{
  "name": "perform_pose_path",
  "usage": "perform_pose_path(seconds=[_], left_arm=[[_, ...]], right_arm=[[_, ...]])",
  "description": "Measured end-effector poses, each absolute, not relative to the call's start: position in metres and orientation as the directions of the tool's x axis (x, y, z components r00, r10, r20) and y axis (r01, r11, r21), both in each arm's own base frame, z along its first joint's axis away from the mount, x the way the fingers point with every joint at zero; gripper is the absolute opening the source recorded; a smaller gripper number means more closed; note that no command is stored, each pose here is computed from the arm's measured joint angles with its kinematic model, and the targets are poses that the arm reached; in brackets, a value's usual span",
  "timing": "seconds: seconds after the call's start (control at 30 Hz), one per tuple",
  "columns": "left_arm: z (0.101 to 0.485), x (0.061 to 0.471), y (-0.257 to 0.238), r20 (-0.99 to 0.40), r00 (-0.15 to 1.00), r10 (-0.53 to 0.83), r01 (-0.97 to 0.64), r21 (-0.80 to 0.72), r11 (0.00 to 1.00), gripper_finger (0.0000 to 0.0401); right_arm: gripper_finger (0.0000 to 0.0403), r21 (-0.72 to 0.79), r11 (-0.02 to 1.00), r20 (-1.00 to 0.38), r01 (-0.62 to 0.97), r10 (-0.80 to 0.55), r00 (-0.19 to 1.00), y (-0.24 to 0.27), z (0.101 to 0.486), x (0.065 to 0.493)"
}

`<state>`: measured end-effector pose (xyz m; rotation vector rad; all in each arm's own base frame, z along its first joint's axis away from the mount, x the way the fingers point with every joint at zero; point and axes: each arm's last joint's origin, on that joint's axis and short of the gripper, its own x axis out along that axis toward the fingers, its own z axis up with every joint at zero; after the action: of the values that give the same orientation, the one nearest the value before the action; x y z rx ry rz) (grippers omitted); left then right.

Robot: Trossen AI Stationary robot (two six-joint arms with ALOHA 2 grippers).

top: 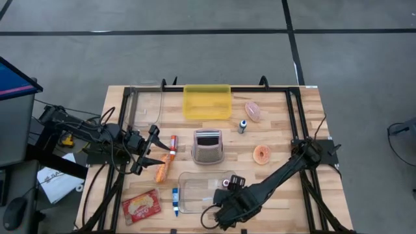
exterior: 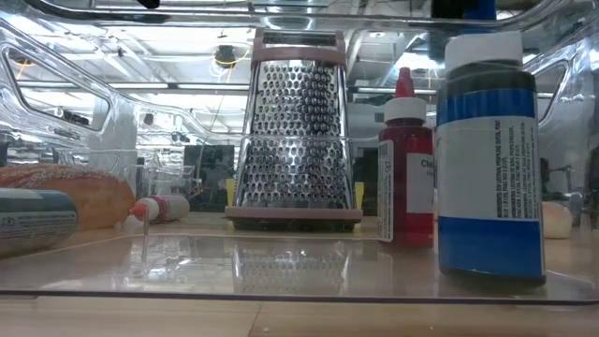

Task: Pick & Place Food Item
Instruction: Put the top blue food coloring bottle into the bottom transparent bin

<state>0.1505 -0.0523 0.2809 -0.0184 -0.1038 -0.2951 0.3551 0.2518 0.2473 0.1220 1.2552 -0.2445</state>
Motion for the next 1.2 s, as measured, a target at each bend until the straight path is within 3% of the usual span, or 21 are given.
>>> perform_pose_path(seconds=[0.17, 0.4, 0.6, 0.67, 0.83, 0.9, 1.0, 1.07, 1.2], left_arm=[[0.281, 0.151, -0.052, 0.106, 0.951, -0.289, 0.291, -0.003, 0.957, 0.0231], [0.281, 0.151, -0.052, 0.106, 0.951, -0.289, 0.291, -0.003, 0.957, 0.0231], [0.282, 0.15, -0.052, 0.121, 0.95, -0.288, 0.289, 0.013, 0.957, 0.0231], [0.283, 0.15, -0.052, 0.124, 0.949, -0.289, 0.289, 0.016, 0.957, 0.0231], [0.283, 0.15, -0.052, 0.124, 0.95, -0.287, 0.286, 0.026, 0.958, 0.0231], [0.283, 0.15, -0.052, 0.131, 0.95, -0.285, 0.282, 0.042, 0.959, 0.0231], [0.285, 0.15, -0.052, 0.15, 0.948, -0.282, 0.276, 0.063, 0.959, 0.0231], [0.286, 0.15, -0.051, 0.153, 0.948, -0.279, 0.272, 0.065, 0.96, 0.0231], [0.285, 0.15, -0.051, 0.152, 0.948, -0.279, 0.272, 0.064, 0.96, 0.0231]], right_arm=[[0.0253, -0.034, 0.955, -0.882, 0.295, -0.167, 0.441, 0.246, 0.298, 0.331], [0.0241, -0.12, 0.913, -0.665, 0.389, -0.365, 0.651, 0.227, 0.365, 0.271], [0.0239, -0.011, 0.982, -0.348, 0.189, -0.181, 0.92, 0.205, 0.397, 0.244], [0.0239, -0.005, 0.981, -0.298, 0.194, -0.187, 0.936, 0.181, 0.392, 0.233], [0.0226, -0.054, 0.888, -0.356, 0.457, -0.444, 0.822, 0.105, 0.365, 0.205], [0.0221, 0.004, 0.887, -0.357, 0.462, -0.431, 0.829, 0.084, 0.363, 0.202], [0.0219, 0.152, 0.942, -0.241, 0.298, -0.258, 0.936, 0.052, 0.368, 0.203], [0.0219, 0.15, 0.926, -0.228, 0.345, -0.307, 0.924, 0.026, 0.366, 0.196], [0.0214, 0.078, 0.841, -0.375, 0.535, -0.472, 0.798, -0.019, 0.346, 0.191]])
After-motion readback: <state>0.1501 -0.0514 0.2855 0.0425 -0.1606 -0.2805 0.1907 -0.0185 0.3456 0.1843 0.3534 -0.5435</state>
